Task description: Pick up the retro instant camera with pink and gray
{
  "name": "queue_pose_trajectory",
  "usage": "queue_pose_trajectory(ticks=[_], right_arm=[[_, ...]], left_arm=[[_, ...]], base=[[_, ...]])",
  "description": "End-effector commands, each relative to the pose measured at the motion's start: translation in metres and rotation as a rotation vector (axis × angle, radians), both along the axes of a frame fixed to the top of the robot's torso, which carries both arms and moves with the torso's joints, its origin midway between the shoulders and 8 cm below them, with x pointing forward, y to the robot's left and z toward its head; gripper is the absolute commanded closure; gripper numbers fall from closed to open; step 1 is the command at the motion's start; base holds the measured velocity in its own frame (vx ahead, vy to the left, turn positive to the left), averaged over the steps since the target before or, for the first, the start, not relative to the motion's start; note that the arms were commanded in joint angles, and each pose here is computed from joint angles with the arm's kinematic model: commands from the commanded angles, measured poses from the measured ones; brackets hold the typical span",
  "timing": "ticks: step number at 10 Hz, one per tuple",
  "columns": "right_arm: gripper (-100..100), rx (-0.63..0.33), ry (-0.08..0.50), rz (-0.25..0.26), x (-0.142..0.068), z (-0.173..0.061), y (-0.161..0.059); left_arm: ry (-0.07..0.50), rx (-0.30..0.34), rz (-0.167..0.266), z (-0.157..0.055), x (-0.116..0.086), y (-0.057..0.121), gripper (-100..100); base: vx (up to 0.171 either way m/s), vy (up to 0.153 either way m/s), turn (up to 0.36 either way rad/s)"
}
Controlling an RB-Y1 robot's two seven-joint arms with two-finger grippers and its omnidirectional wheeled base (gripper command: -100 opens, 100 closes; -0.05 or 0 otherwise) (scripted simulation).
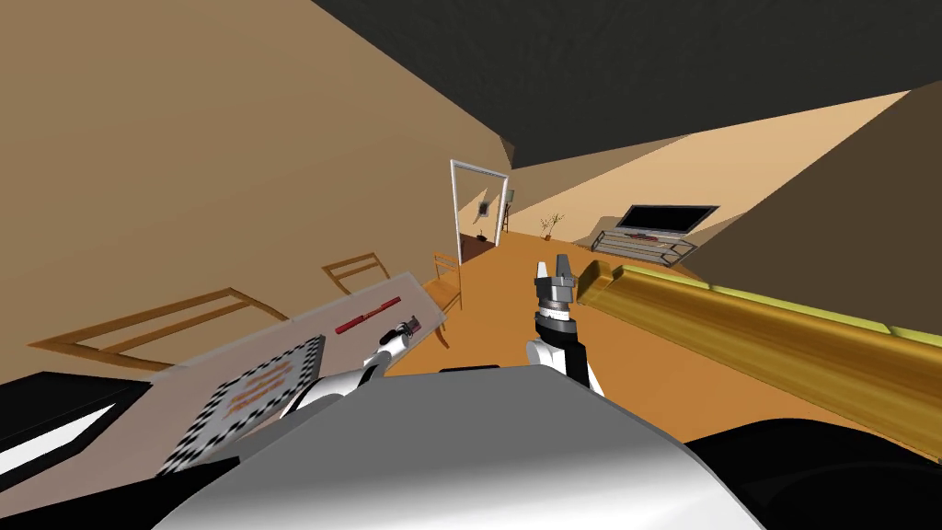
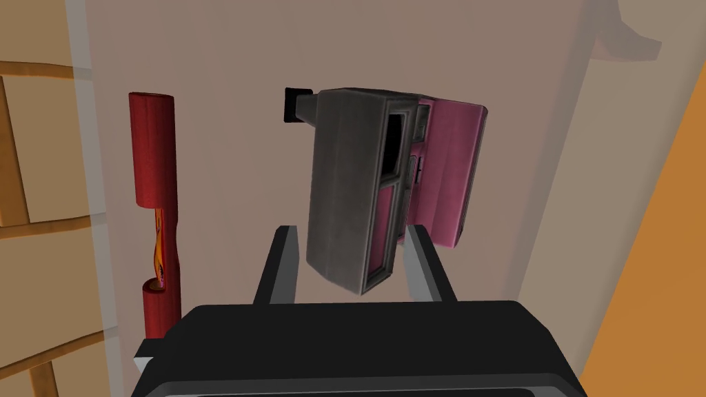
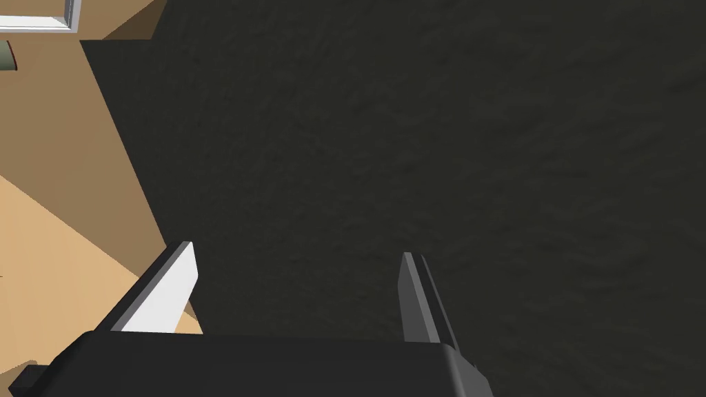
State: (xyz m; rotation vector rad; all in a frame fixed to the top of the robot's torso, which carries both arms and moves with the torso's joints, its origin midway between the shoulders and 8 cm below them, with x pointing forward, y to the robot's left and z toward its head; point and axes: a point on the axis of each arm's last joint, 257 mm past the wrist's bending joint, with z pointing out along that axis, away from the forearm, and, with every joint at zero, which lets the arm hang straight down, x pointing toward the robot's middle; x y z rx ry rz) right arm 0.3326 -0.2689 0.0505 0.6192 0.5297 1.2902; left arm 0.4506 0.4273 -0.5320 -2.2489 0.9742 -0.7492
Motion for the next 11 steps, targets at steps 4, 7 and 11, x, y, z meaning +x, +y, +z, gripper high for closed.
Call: queue_pose_trajectory(ticks=[4,7,11], right_arm=[[0,0.000,0.000,0.000,0.000,0.000,0.000],[0,0.000,0.000,0.000,0.000,0.000,0.000],[0,0.000,0.000,0.000,0.000,0.000,0.000]], left_arm=[[-0.005,0.000,0.050,0.004,-0.008,0.022,100],[-0.008,-0.002,0.093,0.006,-0.014,0.041,100],[-0.014,-0.006,0.103,0.008,-0.013,0.042,0]], base=[[-0.037,-0.002,-0.070],[-0.045,-0.009,-0.146],[-0.020,-0.007,-0.037]])
